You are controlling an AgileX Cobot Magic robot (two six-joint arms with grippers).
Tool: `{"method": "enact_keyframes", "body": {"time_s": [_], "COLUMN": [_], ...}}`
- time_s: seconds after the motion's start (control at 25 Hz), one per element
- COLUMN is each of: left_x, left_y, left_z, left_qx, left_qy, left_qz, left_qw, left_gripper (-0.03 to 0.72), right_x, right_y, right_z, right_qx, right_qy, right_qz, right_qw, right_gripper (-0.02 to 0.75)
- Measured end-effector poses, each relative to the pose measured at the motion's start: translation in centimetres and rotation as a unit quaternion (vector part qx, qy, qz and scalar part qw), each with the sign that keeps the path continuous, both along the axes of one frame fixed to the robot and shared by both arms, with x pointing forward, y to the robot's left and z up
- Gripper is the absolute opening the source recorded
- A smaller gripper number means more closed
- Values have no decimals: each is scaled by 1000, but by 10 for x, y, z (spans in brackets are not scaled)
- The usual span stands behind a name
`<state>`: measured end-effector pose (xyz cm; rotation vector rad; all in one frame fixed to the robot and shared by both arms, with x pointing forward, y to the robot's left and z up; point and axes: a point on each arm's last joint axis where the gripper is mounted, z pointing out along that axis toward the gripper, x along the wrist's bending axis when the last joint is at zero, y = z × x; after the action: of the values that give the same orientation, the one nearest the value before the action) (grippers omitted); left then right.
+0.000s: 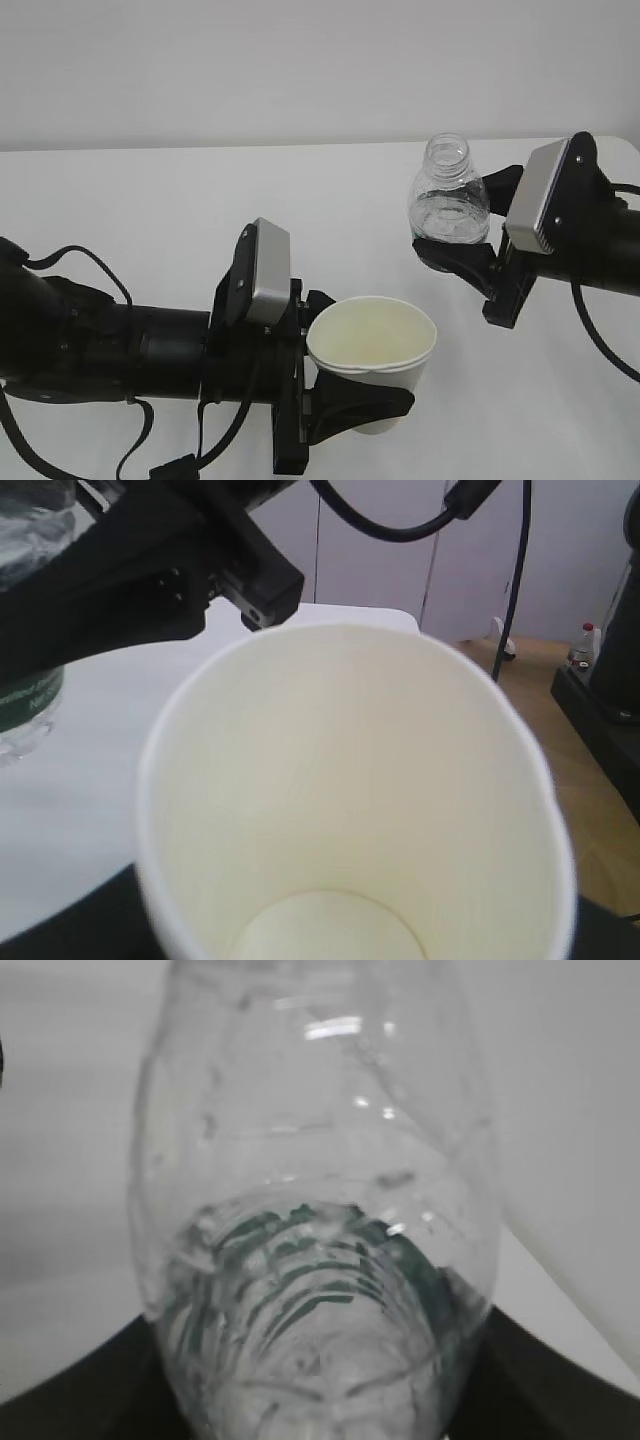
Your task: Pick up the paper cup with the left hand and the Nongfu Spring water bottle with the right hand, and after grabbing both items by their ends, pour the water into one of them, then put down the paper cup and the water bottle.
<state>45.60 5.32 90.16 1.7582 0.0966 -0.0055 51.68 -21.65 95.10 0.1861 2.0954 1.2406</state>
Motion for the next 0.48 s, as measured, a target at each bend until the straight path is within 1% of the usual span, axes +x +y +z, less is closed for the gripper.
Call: {"method": "enact_keyframes", "body": {"time_s": [0.28, 0.48], "left_x": [0, -1], "left_y": [0, 0], "left_z": [0, 0], "left_qx": [0, 1], "left_qy": [-2, -3], "left_qz": [0, -3], "left_qw": [1000, 1000], "left_gripper": [435, 435], "right_x": [-2, -1], "right_y": [11, 12], "right_z": [0, 0], "right_qx": [-38, -62], "right_qy": [-39, -67], "right_qz": [30, 29], "right_qw": [998, 995], "right_gripper": [474, 474]}}
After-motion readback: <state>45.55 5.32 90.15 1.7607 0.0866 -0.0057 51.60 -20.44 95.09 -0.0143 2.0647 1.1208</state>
